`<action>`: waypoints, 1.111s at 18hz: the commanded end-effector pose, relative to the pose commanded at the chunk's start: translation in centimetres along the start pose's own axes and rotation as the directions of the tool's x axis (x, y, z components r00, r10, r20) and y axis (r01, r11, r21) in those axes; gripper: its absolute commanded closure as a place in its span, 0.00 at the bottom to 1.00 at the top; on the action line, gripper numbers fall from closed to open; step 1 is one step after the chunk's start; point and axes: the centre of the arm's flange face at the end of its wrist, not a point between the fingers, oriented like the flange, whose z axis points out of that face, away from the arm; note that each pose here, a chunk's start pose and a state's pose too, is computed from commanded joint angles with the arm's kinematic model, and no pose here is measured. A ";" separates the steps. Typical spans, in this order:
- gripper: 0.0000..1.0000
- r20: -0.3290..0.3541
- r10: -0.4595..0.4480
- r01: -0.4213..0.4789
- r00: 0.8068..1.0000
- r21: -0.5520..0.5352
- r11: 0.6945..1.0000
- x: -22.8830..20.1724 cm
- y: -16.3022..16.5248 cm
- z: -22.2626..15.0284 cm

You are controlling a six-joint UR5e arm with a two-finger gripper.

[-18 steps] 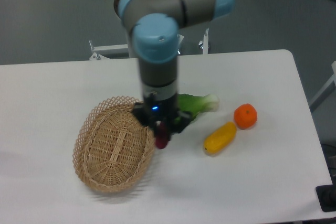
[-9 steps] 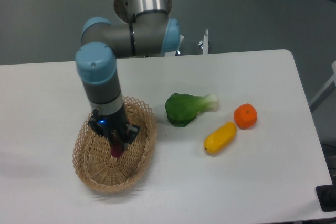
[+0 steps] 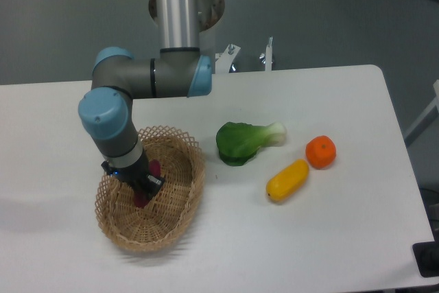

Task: Place the sweet potato in the basket
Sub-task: 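Open the gripper to release the sweet potato into the basket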

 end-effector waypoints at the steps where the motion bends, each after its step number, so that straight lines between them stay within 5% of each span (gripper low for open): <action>1: 0.66 0.001 0.003 -0.003 1.000 0.001 1.000 0.1 0.0 -0.1; 5: 0.56 0.005 0.001 -0.001 1.000 0.004 1.000 0.0 0.0 -0.3; 6: 0.38 0.016 -0.002 0.002 1.000 0.007 1.000 -0.3 -0.1 -0.7; 7: 0.10 0.036 -0.002 0.002 0.999 0.010 1.000 -0.5 0.0 -1.0; 8: 0.00 0.058 -0.007 0.006 0.998 0.018 1.000 -0.7 -0.1 -1.3; 14: 0.00 0.117 -0.062 0.047 0.991 0.122 0.991 -3.2 -0.9 -6.8; 20: 0.00 0.172 -0.187 0.150 0.967 0.211 0.966 -10.3 0.7 -11.9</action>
